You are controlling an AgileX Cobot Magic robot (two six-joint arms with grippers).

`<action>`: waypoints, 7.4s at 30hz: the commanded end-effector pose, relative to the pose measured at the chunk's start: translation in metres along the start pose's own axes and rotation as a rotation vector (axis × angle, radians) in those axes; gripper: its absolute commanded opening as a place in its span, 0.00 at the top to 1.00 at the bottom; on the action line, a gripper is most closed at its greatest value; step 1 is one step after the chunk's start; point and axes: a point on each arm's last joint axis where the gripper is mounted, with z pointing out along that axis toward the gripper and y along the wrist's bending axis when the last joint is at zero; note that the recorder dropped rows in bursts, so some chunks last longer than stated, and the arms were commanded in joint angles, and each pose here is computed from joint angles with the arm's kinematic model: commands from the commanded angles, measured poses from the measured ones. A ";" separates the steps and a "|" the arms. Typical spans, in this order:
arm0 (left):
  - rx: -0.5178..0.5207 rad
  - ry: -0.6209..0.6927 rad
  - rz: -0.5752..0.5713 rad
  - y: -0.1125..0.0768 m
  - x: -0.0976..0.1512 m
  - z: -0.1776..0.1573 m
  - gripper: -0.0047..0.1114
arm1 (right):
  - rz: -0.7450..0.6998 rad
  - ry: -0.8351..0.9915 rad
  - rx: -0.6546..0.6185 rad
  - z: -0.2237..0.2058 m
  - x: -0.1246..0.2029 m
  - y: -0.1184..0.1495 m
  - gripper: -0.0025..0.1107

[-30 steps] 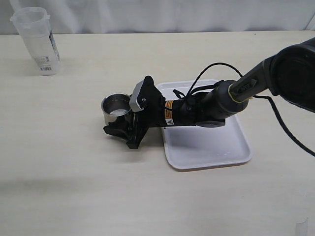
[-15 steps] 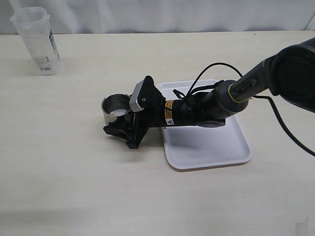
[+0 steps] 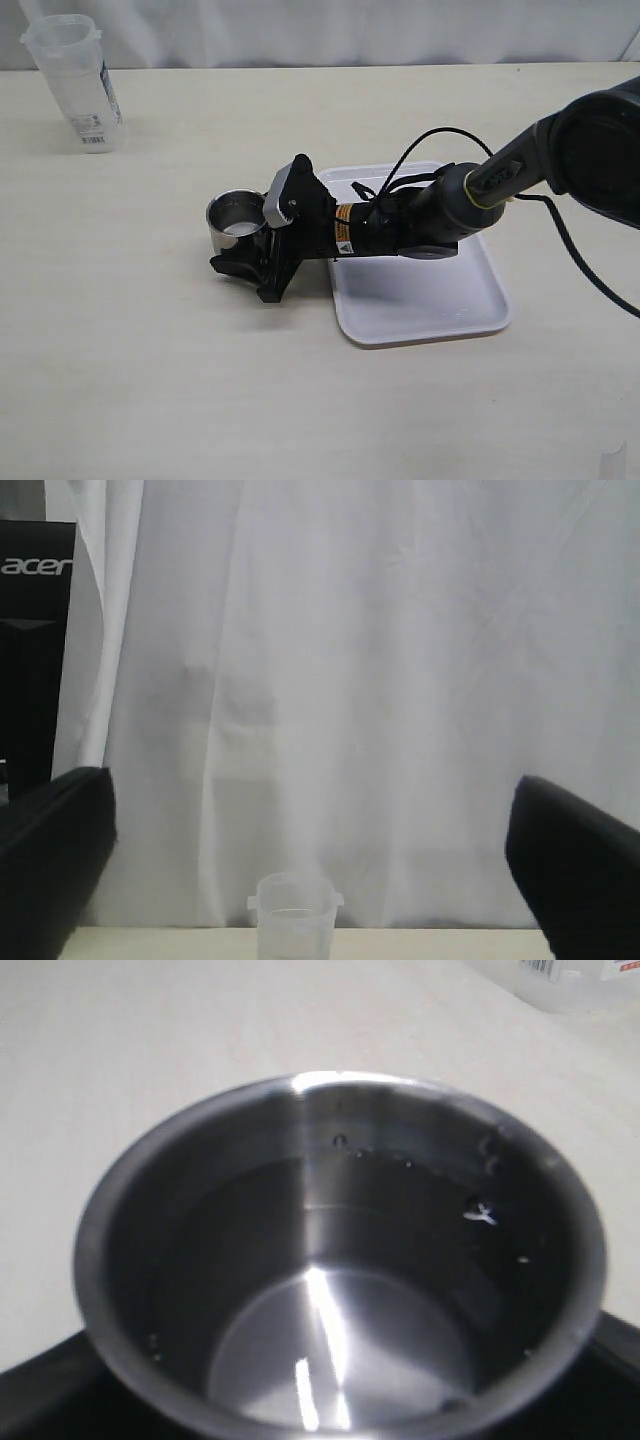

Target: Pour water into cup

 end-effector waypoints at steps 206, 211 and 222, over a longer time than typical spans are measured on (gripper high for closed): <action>-0.001 0.370 0.103 0.006 0.150 -0.075 0.96 | 0.073 -0.032 0.078 0.008 -0.006 0.002 0.94; -0.001 0.370 0.103 0.006 0.150 -0.075 0.96 | 0.073 -0.032 0.078 0.008 -0.006 0.002 0.94; -0.001 0.368 0.103 0.006 0.149 -0.075 0.96 | 0.073 -0.032 0.078 0.008 -0.006 0.002 0.94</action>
